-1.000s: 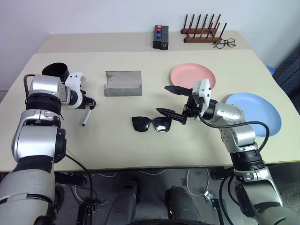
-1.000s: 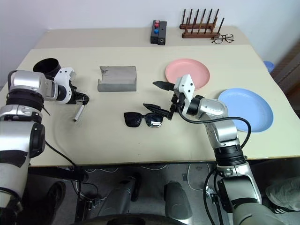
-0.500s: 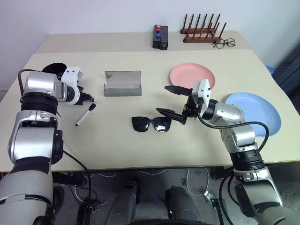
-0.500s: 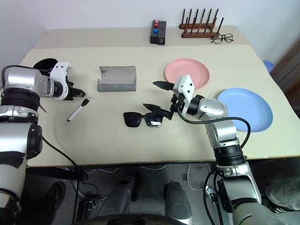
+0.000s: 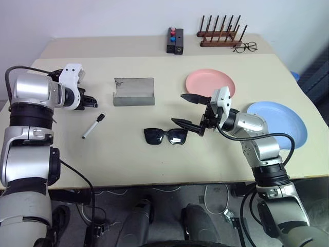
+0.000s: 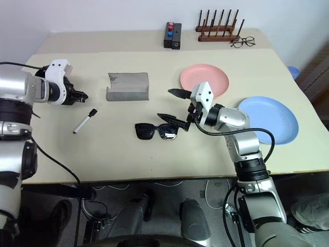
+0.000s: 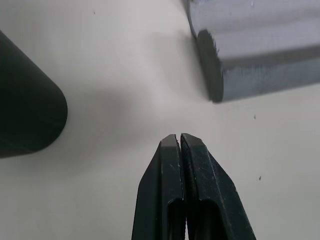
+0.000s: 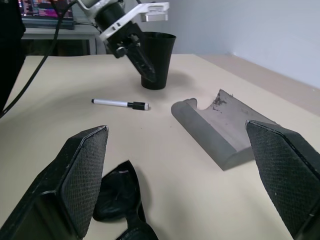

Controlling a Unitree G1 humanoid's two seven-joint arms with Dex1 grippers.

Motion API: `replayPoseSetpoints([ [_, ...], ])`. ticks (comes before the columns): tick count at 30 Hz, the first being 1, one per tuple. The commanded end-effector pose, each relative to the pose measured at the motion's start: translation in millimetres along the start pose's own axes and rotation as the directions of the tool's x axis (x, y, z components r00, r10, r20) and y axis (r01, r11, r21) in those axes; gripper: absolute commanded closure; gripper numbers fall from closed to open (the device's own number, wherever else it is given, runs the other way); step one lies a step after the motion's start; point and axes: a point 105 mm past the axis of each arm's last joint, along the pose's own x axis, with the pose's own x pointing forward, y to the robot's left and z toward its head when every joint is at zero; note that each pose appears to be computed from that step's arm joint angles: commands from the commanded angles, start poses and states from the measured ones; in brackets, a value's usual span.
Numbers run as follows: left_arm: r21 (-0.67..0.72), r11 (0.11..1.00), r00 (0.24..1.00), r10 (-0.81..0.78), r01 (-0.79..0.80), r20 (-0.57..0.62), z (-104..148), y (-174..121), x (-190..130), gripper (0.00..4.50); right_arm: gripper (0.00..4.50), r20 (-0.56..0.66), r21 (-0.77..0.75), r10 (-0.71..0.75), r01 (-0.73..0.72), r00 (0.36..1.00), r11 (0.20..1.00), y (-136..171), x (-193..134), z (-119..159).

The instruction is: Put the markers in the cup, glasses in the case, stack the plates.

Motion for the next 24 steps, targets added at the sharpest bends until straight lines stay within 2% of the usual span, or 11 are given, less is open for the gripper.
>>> replayPoseSetpoints([
  [1, 0.117, 0.993, 1.000, 0.000, 0.000, -0.003, -2, 3, -5, 3.90, 0.00, 0.033, -0.042, 0.003, -0.002, 0.999, 0.999, -3, 1, 12],
  [3, 0.134, 0.991, 1.000, 0.023, -0.024, 0.005, -4, 8, -2, 3.16, 0.00, 0.030, -0.043, 0.005, -0.004, 1.000, 0.999, -3, 2, 11],
  [9, 0.147, 0.988, 0.999, 0.039, -0.040, 0.013, 0, 10, 4, 0.16, 0.00, 0.025, -0.042, 0.007, -0.006, 1.000, 0.999, -3, 1, 9],
  [16, 0.187, 0.982, 0.998, -0.029, 0.039, -0.055, -11, -5, 21, 0.16, 0.00, 0.028, -0.044, 0.008, -0.007, 1.000, 0.999, -3, 3, 9],
  [24, 0.234, 0.970, 0.992, -0.040, 0.066, -0.117, -20, -5, 30, 0.16, 0.00, 0.021, -0.049, -0.008, 0.009, 1.000, 0.999, -4, 0, 8],
])
